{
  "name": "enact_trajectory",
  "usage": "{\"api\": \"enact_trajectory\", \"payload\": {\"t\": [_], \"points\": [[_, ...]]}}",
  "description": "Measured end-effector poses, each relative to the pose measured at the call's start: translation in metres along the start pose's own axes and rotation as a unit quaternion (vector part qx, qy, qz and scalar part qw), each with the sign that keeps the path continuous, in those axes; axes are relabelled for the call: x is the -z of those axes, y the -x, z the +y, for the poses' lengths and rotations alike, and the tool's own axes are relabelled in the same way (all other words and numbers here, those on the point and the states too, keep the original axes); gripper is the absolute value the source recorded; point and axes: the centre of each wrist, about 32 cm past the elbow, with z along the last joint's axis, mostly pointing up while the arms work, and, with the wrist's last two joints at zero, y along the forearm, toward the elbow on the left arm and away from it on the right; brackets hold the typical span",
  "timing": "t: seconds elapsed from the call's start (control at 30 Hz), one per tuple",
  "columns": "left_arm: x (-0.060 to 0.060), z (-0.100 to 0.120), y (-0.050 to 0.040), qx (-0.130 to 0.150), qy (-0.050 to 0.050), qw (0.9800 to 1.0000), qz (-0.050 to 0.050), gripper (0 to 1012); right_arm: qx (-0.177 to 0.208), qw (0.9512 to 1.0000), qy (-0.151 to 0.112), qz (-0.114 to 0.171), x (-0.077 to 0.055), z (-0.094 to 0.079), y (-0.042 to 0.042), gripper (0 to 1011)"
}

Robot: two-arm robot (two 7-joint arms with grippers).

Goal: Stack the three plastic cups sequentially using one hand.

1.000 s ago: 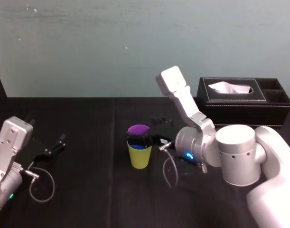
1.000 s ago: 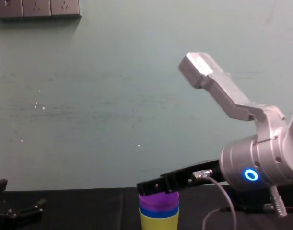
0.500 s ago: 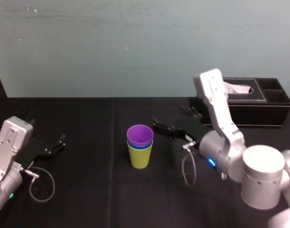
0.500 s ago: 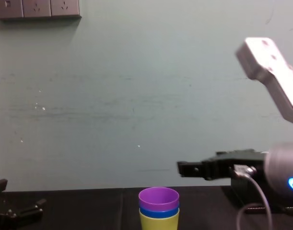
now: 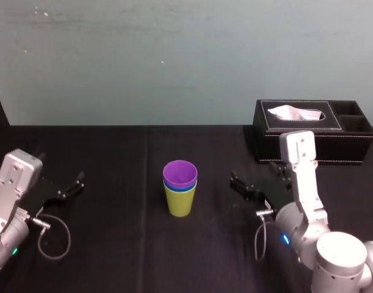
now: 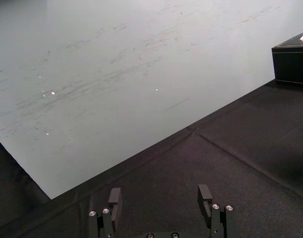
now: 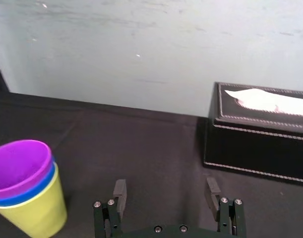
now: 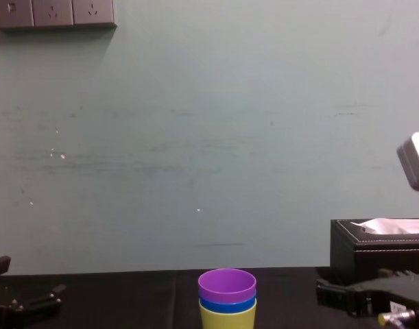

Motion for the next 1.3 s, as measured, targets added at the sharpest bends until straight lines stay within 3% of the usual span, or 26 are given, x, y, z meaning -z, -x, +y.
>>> {"api": "enact_trajectory", "payload": {"t": [0.23, 1.3], "points": [[0.0, 0.0, 0.0, 0.0, 0.0, 1.0, 0.0, 1000, 0.017, 0.9998, 0.009, 0.0, 0.0041, 0.0021, 0.0016, 1003], [0.0, 0.0, 0.0, 0.0, 0.0, 1.0, 0.0, 1000, 0.013, 0.9999, 0.007, 0.0, 0.0033, 0.0018, 0.0018, 1003]]}}
